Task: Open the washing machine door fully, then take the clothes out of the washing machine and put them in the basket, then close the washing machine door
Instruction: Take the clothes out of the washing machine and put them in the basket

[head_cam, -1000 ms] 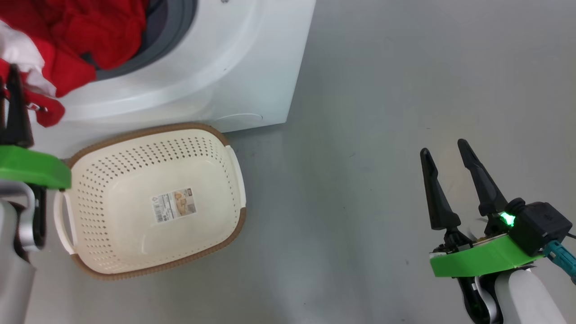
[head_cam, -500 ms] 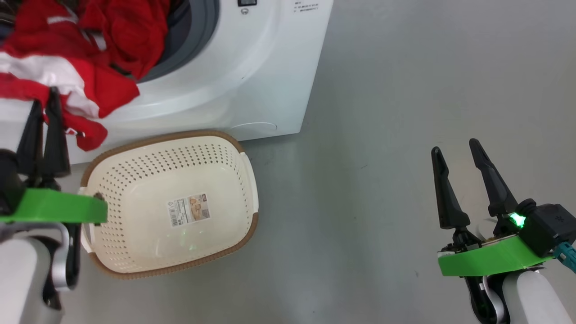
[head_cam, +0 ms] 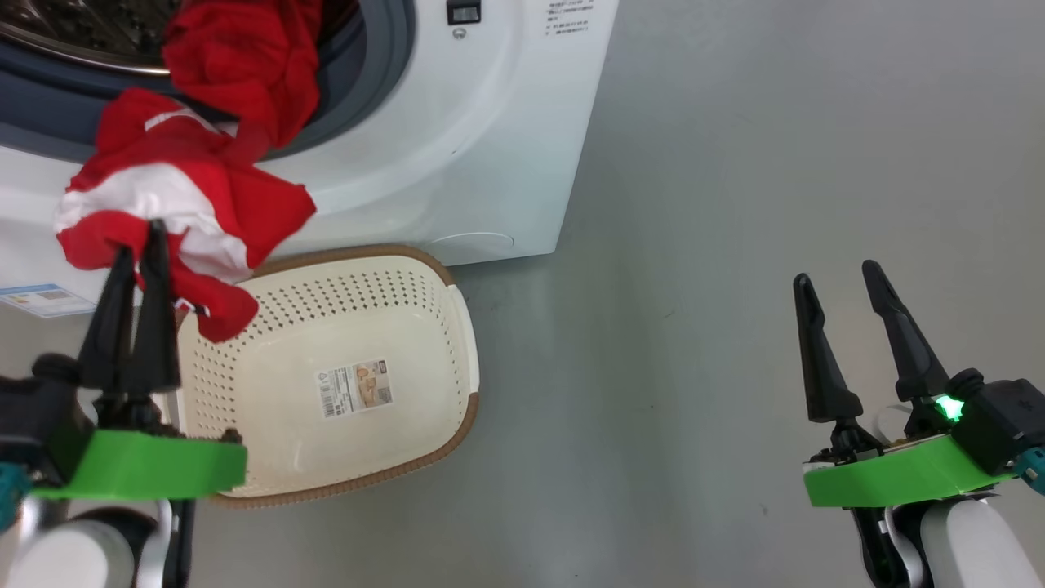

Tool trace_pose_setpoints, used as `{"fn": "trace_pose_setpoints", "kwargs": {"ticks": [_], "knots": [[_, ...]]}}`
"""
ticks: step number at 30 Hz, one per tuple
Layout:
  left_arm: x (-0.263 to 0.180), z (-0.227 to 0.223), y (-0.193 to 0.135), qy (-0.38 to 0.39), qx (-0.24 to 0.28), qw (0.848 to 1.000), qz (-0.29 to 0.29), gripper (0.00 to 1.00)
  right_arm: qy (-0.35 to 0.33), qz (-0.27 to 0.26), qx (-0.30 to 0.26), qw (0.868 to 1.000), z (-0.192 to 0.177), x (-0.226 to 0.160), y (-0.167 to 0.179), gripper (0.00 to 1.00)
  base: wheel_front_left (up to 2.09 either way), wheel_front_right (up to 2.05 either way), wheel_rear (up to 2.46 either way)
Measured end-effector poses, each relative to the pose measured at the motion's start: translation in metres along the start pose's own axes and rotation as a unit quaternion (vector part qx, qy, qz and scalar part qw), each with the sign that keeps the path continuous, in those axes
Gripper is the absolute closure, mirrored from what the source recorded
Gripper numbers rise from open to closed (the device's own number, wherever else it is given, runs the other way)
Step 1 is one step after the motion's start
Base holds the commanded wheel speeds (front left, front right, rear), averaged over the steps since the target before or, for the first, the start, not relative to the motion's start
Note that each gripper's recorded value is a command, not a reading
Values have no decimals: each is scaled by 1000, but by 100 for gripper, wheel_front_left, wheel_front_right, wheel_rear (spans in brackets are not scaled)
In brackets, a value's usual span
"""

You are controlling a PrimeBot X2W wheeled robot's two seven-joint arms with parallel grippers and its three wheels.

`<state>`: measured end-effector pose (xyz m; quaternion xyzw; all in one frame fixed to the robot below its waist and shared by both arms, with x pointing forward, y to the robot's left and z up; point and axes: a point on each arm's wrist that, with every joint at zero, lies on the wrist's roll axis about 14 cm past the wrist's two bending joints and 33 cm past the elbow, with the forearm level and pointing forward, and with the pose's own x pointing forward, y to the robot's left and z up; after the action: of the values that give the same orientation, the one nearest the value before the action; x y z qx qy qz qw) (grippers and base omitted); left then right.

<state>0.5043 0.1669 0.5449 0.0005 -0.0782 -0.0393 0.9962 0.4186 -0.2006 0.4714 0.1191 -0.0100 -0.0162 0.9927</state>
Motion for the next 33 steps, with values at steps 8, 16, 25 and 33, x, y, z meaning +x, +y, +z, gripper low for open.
{"fn": "trace_pose_setpoints", "kwargs": {"ticks": [8,16,25,33], "knots": [[-12,-10,-7,21,-13,1000,-2,100,0,-4,-1,1000,-1,2,-3,0,0,0,0],[-21,-74,-16,109,-32,993,-6,100,13,-7,-1,1000,-12,4,-6,0,0,0,0],[-26,-141,-22,189,-45,981,-12,100,26,-11,-2,1000,-20,3,-8,0,0,0,0],[-27,-198,-24,256,-39,966,-15,100,35,-14,-5,999,-28,8,-11,0,0,0,0]]}}
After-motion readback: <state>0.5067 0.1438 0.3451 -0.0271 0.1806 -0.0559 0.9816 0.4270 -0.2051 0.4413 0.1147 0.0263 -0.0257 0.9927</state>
